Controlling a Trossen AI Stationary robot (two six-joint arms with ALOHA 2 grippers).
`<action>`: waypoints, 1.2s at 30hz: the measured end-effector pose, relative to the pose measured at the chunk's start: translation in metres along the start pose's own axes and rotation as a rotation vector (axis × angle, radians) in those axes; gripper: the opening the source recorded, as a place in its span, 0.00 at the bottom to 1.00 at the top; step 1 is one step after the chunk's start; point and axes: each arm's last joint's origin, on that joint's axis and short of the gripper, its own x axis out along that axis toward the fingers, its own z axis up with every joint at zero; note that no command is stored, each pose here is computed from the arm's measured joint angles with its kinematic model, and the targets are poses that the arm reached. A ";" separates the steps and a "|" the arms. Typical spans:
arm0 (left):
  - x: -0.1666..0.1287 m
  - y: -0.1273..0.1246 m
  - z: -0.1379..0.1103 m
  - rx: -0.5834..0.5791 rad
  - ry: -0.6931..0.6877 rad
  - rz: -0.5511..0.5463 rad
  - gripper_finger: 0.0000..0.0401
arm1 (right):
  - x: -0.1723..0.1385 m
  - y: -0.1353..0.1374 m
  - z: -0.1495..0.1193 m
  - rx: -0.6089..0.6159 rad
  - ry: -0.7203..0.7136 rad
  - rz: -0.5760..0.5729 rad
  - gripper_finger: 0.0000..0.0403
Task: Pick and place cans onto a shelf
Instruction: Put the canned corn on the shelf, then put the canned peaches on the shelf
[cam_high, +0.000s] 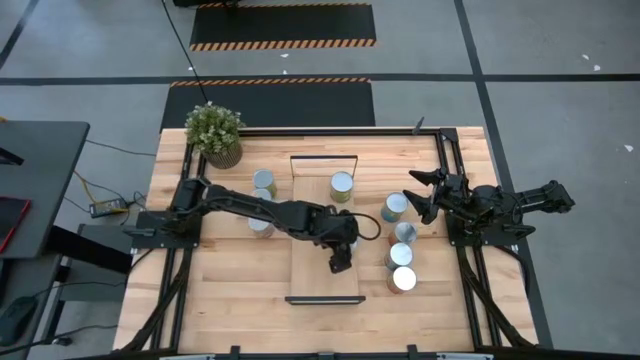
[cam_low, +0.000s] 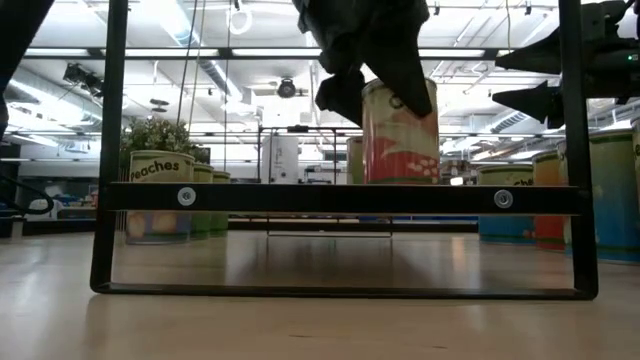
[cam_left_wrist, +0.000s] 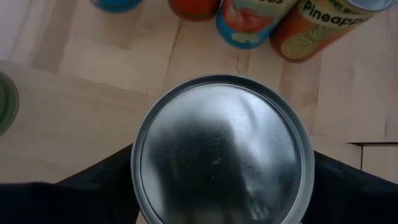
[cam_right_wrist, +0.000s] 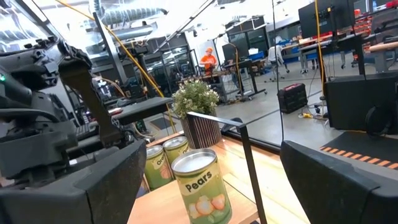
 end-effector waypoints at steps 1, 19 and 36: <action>0.000 -0.002 -0.001 0.006 -0.001 0.004 0.81 | 0.000 0.000 0.000 0.000 0.000 0.000 0.94; -0.007 -0.018 -0.001 0.051 -0.003 -0.010 0.98 | 0.000 0.000 0.000 0.000 0.000 0.000 0.94; -0.071 -0.035 -0.014 0.160 -0.052 0.236 0.98 | 0.000 0.000 0.000 0.000 0.000 -0.001 0.94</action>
